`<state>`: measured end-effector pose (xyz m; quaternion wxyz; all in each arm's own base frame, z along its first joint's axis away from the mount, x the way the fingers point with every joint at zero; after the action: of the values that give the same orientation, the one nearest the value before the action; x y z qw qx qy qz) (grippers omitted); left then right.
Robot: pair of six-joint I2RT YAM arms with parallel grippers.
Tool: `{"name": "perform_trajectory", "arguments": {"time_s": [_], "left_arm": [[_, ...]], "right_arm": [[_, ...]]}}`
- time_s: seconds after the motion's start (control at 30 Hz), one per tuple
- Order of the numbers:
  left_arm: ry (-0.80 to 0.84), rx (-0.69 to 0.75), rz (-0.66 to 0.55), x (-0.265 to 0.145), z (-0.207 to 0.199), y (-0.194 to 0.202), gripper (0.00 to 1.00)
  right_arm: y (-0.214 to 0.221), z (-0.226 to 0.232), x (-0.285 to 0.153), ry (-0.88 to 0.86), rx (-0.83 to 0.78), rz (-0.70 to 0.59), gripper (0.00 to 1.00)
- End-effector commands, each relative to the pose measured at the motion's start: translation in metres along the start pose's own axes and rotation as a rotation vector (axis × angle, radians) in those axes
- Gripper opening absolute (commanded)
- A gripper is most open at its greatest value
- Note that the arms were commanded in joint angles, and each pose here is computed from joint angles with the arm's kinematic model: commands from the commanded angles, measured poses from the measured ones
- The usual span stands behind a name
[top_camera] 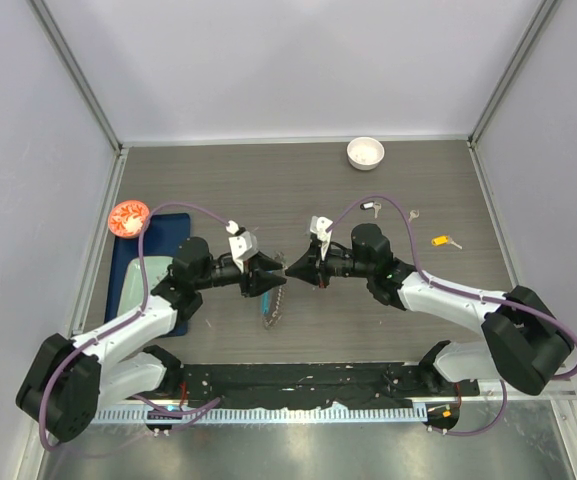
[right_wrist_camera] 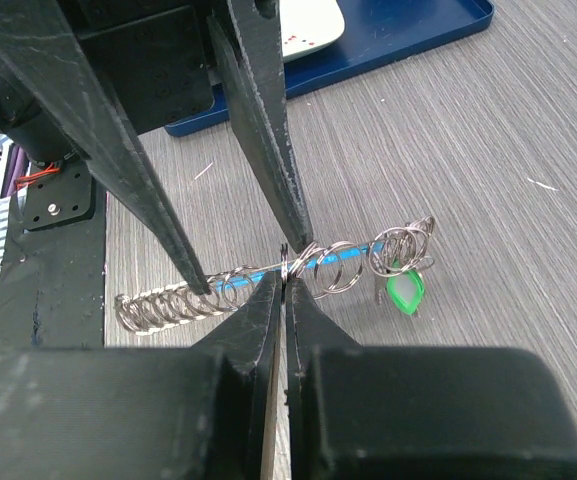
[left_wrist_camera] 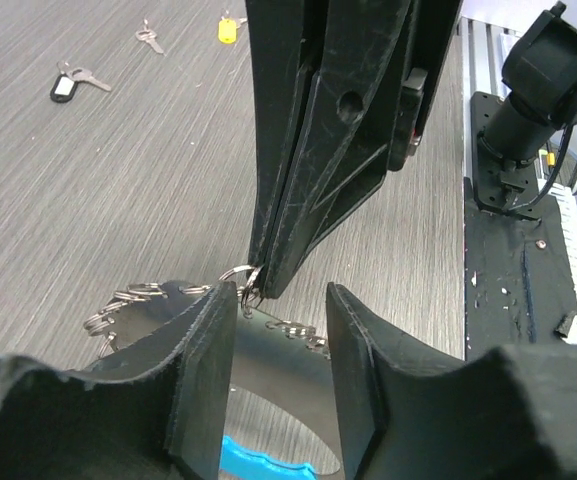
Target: Put the keys on the keyring
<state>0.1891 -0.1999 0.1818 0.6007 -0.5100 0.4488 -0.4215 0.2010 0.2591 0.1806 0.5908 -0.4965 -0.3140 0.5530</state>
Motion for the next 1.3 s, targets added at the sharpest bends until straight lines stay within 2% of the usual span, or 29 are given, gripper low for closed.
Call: {"name": "perform_trajectory", "arguments": {"time_s": [0.0, 0.17, 0.37, 0.5, 0.6, 0.8, 0.87, 1.0, 1.07, 1.2, 1.27], "left_arm": [[0.017, 0.042, -0.053, 0.005, 0.007, -0.022, 0.47], [0.039, 0.020, -0.019, 0.006, 0.007, -0.019, 0.48], [0.044, 0.001, 0.022, 0.007, 0.008, -0.012, 0.43], [0.040, 0.005, 0.056, 0.007, 0.010, -0.007, 0.35], [0.038, -0.006, 0.082, 0.008, 0.011, -0.002, 0.33], [0.058, -0.019, 0.093, 0.012, 0.013, 0.001, 0.19], [0.060, -0.015, 0.091, 0.012, 0.013, 0.000, 0.19], [0.057, 0.002, 0.080, 0.010, 0.012, -0.004, 0.00], [0.033, 0.011, 0.082, 0.009, 0.013, -0.002, 0.00], [-0.003, 0.042, 0.069, 0.005, 0.013, -0.002, 0.00], [-0.004, 0.046, 0.060, 0.003, 0.011, -0.001, 0.00]], "right_arm": [[-0.024, 0.011, 0.007, -0.077, -0.072, -0.067, 0.01], [-0.024, 0.011, 0.007, -0.076, -0.072, -0.066, 0.01], [-0.025, 0.012, 0.006, -0.075, -0.074, -0.069, 0.01], [-0.025, 0.013, 0.005, -0.077, -0.075, -0.068, 0.01], [-0.027, 0.013, 0.004, -0.080, -0.079, -0.071, 0.01], [-0.027, 0.016, 0.004, -0.098, -0.080, -0.071, 0.01], [-0.028, 0.016, 0.004, -0.101, -0.083, -0.071, 0.01], [-0.028, 0.016, 0.004, -0.100, -0.083, -0.068, 0.01], [-0.029, 0.016, 0.003, -0.099, -0.080, -0.064, 0.05], [-0.035, 0.017, -0.001, -0.057, -0.076, -0.084, 0.34], [-0.040, 0.017, -0.003, -0.031, -0.066, -0.085, 0.37]]}}
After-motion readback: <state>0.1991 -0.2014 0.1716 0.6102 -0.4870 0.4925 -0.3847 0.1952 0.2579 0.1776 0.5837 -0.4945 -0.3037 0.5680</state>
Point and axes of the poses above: each gripper's point midway between its finger pads, its own x axis out along the fingers, its own z axis along the line the jaws close on, y = z × x, the point moved 7 cm from there along -x, back along the fingers, and after that the axes turned 11 degrees about x, right-handed, at the moved point
